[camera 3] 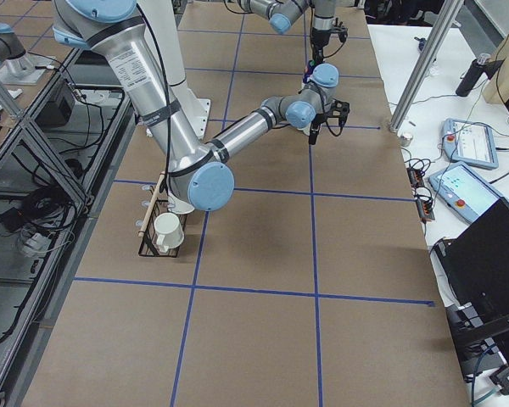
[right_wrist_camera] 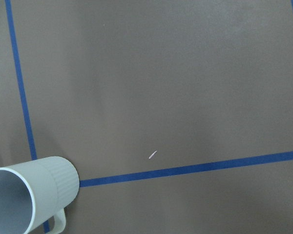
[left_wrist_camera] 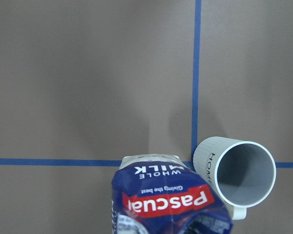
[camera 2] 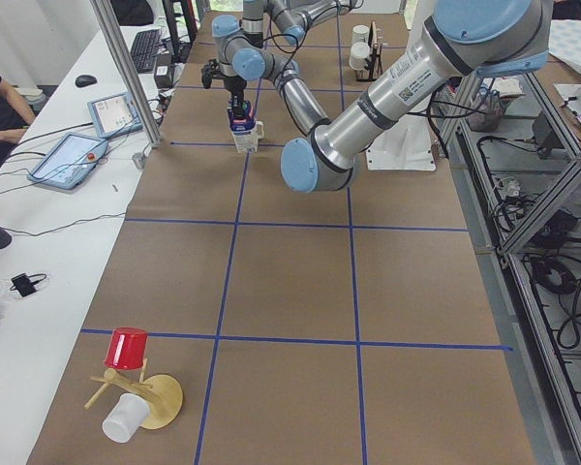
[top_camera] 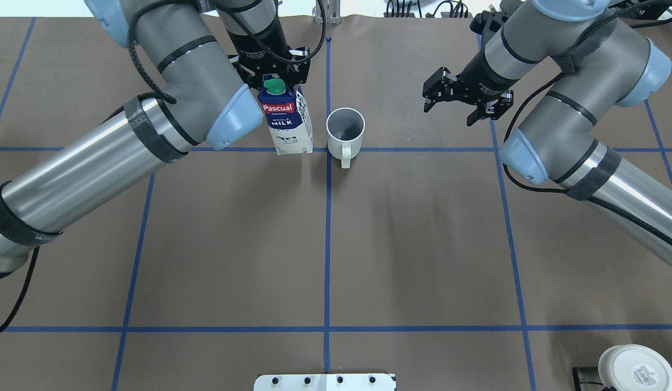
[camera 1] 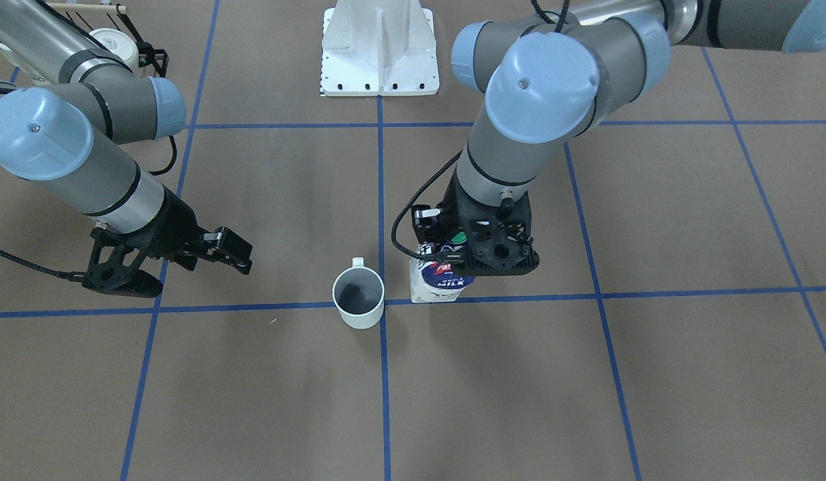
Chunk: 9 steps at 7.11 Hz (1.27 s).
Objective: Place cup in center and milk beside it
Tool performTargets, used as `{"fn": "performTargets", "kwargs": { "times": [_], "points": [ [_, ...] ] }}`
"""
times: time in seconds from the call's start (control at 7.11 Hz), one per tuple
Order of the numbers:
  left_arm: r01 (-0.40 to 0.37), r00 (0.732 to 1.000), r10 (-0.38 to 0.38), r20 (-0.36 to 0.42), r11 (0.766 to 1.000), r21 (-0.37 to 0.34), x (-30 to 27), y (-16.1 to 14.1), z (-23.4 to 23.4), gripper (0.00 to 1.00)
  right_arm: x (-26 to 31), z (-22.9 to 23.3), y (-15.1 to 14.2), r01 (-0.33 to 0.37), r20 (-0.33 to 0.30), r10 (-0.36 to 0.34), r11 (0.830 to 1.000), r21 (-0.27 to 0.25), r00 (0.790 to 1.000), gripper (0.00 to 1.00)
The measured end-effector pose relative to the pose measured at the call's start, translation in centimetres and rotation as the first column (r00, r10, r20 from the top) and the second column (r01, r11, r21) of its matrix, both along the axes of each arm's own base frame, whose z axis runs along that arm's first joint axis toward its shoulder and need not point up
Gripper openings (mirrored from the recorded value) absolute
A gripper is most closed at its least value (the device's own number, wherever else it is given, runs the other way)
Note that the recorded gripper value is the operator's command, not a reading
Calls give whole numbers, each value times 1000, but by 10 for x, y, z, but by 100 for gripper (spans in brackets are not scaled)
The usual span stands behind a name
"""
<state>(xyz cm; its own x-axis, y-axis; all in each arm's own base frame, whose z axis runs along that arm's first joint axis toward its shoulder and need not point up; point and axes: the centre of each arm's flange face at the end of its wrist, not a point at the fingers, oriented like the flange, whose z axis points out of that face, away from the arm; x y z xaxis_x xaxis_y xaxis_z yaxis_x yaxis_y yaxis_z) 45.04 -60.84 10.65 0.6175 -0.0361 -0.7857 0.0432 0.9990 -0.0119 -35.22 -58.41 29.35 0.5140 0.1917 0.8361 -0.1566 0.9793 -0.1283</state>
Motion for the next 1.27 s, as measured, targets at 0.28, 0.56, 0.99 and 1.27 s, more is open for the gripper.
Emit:
{"fn": "performTargets", "kwargs": {
  "times": [0.28,0.56,0.99,1.27],
  "points": [
    [20,1000,-20,6,1000,13,26,-1,7,0,0,0,0,0,0,0,1000,0,1000,100],
    [27,1000,-27,1,999,20,39,-2,13,28,0,0,0,0,0,0,1000,0,1000,100],
    [44,999,-44,3,999,28,42,0,10,98,7,2,6,0,3,-1,1000,17,1000,100],
    [73,997,-72,-23,996,42,32,7,-4,98,20,9,20,38,-3,-38,995,93,999,100]
  ]
}}
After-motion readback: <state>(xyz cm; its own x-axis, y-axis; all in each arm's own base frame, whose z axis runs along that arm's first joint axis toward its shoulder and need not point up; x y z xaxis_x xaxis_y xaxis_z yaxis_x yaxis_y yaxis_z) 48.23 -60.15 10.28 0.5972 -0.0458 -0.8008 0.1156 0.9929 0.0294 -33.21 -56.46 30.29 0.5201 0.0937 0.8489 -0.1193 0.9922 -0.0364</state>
